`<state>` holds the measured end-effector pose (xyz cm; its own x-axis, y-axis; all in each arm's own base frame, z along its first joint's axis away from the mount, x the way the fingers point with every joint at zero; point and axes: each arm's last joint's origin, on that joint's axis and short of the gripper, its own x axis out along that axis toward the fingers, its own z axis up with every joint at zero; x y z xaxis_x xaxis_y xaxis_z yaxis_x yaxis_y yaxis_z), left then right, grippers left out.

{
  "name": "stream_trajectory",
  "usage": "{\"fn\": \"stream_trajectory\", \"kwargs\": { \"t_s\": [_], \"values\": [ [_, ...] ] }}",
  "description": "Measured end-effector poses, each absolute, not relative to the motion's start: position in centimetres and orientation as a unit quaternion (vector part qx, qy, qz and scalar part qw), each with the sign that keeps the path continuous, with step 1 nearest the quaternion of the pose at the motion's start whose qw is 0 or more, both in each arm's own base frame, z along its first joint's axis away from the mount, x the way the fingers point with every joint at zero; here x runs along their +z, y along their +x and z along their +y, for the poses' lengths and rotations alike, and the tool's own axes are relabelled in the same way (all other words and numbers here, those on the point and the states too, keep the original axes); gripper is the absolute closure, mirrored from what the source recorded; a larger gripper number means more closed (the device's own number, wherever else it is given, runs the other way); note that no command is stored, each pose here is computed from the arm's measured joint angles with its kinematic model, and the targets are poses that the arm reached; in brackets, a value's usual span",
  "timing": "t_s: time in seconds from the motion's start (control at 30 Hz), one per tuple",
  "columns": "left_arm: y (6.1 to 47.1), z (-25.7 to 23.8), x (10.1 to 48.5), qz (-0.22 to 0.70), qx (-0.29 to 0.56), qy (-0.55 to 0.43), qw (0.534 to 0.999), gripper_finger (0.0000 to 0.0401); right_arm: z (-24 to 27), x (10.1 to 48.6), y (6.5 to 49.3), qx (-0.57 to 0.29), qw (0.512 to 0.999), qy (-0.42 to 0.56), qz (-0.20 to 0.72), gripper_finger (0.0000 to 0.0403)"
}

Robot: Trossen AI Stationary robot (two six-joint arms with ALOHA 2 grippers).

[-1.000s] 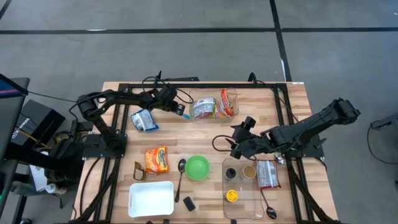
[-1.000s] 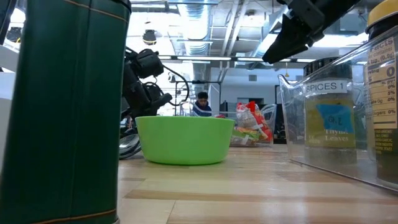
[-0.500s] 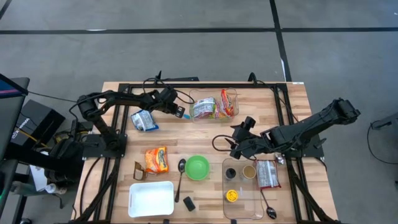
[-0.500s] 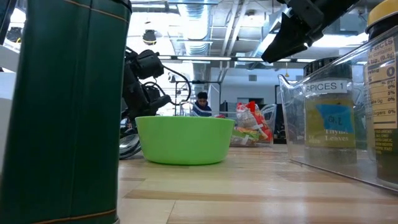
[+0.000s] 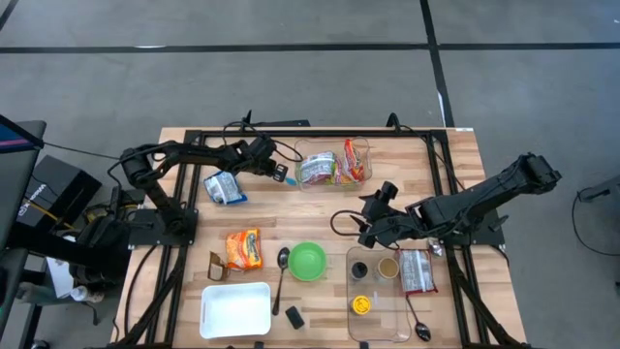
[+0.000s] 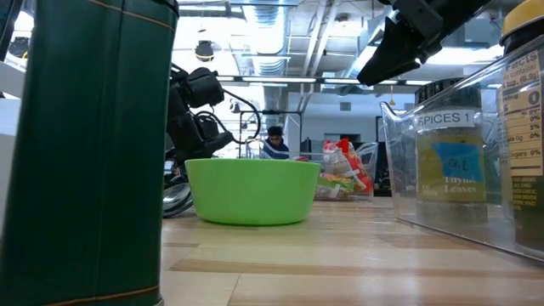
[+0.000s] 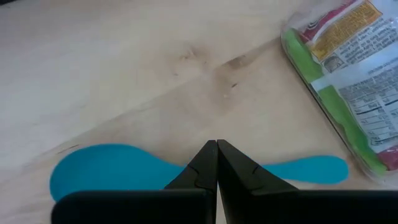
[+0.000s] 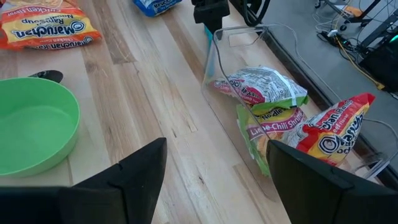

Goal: Pick & Place Food Item
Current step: Put the blue baby spoon into the white bin

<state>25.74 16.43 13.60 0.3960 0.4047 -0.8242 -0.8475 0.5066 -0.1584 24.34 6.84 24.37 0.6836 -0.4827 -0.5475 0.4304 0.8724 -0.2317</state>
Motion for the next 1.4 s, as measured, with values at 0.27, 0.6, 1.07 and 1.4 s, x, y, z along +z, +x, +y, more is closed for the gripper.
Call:
{"fn": "stream_trajectory", "kwargs": {
  "t_s": [0.27, 0.6, 1.07, 1.4],
  "values": [
    [26.0, 16.2, 13.1, 0.383, 0.399, -0.293, 0.78, 0.0401, 6.8, 24.4, 24.3, -0.249, 0.917, -0.042, 0.31, 0.0133],
    [26.2, 16.2, 12.6, 0.389, 0.392, -0.289, 0.782, 0.0401, 6.8, 24.4, 24.3, -0.248, 0.917, -0.043, 0.311, 0.0133],
    [26.0, 14.7, 14.5, 0.398, 0.38, -0.264, 0.792, 0.0401, 6.8, 24.4, 24.3, -0.247, 0.917, -0.042, 0.311, 0.0133],
    [26.6, 14.6, 14.7, 0.375, 0.38, -0.255, 0.806, 0.0401, 6.9, 24.4, 24.3, -0.247, 0.917, -0.042, 0.311, 0.0133]
  ]
}}
